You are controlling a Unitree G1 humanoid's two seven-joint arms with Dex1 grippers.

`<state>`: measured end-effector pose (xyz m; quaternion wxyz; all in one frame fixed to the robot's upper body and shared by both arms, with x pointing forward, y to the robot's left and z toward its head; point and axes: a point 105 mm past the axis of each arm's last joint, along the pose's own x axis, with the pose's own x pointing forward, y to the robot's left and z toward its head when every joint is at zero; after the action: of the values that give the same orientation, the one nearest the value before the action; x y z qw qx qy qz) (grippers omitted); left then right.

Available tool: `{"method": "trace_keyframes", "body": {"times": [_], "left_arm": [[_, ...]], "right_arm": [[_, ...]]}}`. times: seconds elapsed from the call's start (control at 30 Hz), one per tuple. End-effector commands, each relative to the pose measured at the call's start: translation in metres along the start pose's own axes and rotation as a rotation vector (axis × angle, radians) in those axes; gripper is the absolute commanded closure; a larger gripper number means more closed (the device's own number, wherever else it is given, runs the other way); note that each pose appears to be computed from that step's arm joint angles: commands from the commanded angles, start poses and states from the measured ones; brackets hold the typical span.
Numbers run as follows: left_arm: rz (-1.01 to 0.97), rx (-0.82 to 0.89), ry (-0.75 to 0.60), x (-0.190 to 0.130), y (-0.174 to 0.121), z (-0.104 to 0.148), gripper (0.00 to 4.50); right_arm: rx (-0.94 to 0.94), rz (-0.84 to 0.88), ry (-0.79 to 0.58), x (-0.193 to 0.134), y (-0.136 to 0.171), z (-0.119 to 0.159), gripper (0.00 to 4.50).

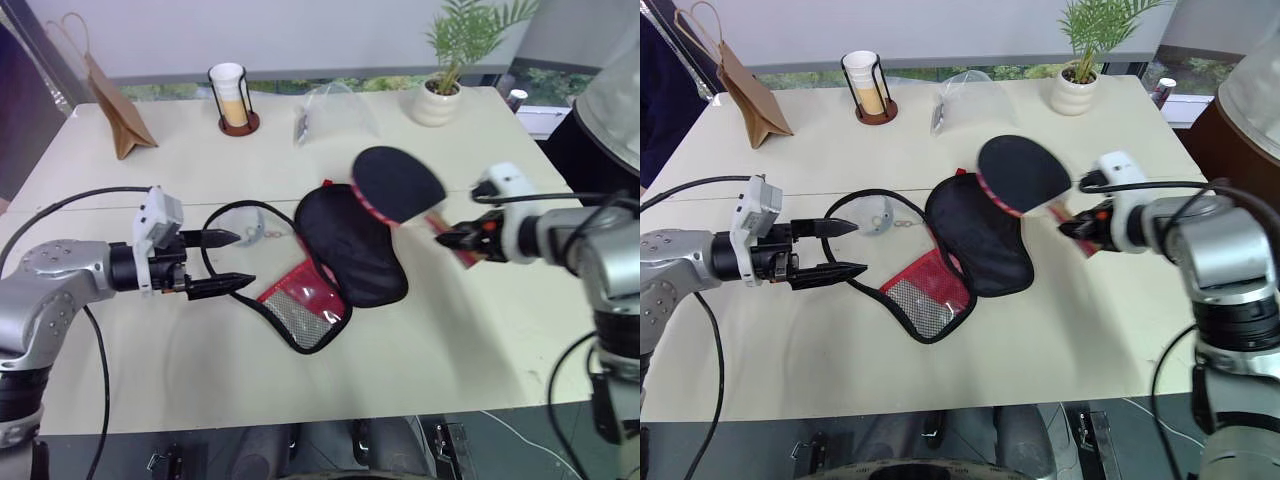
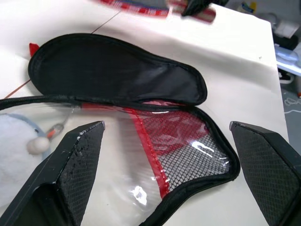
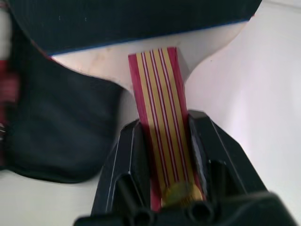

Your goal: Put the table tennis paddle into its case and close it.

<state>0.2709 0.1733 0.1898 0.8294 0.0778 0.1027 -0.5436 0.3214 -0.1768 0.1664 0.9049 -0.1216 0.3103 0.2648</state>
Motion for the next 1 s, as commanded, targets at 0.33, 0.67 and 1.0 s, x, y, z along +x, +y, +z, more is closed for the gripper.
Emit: {"method": "trace_keyframes", "body": {"times": [0.33, 0.67, 1.0], "left_arm": [[-0.016, 0.036, -0.01, 0.002, -0.004, 0.006, 0.09], [0.0, 0.032, -0.007, 0.0, -0.007, 0.005, 0.09], [0.015, 0.036, -0.007, -0.002, -0.005, 0.005, 0.09]], "right_arm": [[0.049, -0.04, -0.046, 0.043, 0.055, 0.009, 3.69], [0.064, -0.063, -0.018, 0.049, 0.053, 0.005, 3.69], [0.057, -0.031, 0.008, 0.053, 0.06, 0.0, 3.69]]}}
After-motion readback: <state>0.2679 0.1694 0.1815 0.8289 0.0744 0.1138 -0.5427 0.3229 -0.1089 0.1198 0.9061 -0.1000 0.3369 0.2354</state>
